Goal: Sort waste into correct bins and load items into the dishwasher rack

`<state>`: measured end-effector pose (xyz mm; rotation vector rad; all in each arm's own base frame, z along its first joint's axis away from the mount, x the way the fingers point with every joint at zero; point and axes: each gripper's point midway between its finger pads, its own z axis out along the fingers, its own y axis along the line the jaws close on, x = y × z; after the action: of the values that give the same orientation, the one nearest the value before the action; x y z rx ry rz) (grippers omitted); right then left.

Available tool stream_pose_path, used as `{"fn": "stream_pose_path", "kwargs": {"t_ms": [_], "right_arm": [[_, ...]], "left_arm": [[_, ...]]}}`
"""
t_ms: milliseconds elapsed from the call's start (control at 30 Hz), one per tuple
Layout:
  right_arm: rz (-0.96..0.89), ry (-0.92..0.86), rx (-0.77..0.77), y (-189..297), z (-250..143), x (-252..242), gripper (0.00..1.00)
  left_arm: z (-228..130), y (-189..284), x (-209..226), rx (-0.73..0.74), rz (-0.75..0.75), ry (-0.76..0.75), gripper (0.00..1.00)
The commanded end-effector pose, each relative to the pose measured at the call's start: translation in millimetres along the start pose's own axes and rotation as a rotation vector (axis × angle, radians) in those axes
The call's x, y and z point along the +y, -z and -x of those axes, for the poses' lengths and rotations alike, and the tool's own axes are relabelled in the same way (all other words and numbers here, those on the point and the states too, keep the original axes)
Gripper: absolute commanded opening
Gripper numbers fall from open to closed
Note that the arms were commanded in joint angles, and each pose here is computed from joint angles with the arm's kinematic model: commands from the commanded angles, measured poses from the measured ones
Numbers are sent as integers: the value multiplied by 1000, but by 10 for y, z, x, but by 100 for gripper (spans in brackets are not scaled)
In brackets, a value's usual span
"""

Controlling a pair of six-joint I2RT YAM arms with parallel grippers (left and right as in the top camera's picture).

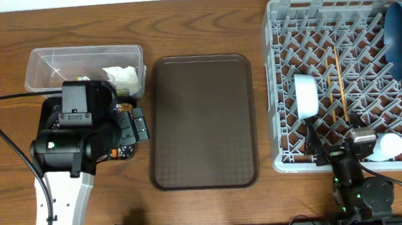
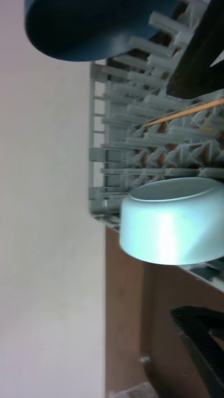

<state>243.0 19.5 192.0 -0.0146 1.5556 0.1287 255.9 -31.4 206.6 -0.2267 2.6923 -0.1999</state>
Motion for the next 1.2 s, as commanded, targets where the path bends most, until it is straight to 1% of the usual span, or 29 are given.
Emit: {"fn": "stream_pose_path", "kwargs": {"t_ms": [0,133,300,1033,1167], "right_arm": [[-23,-45,5,-27,-145,-64,99],[-21,-46,1,-27,-134,-61,99],[-30,-50,87,-17,-344,-77,99],[-30,-50,89,-19,-350,-78,99],[-30,-50,89,-19,-350,-78,99]], "left_arm": [[21,19,1,-5,-2,13,98],[21,19,1,-5,-2,13,98],[21,19,1,-5,-2,13,98],[21,19,1,-5,-2,13,98],[10,112,-6,-40,-12,9,98]]}}
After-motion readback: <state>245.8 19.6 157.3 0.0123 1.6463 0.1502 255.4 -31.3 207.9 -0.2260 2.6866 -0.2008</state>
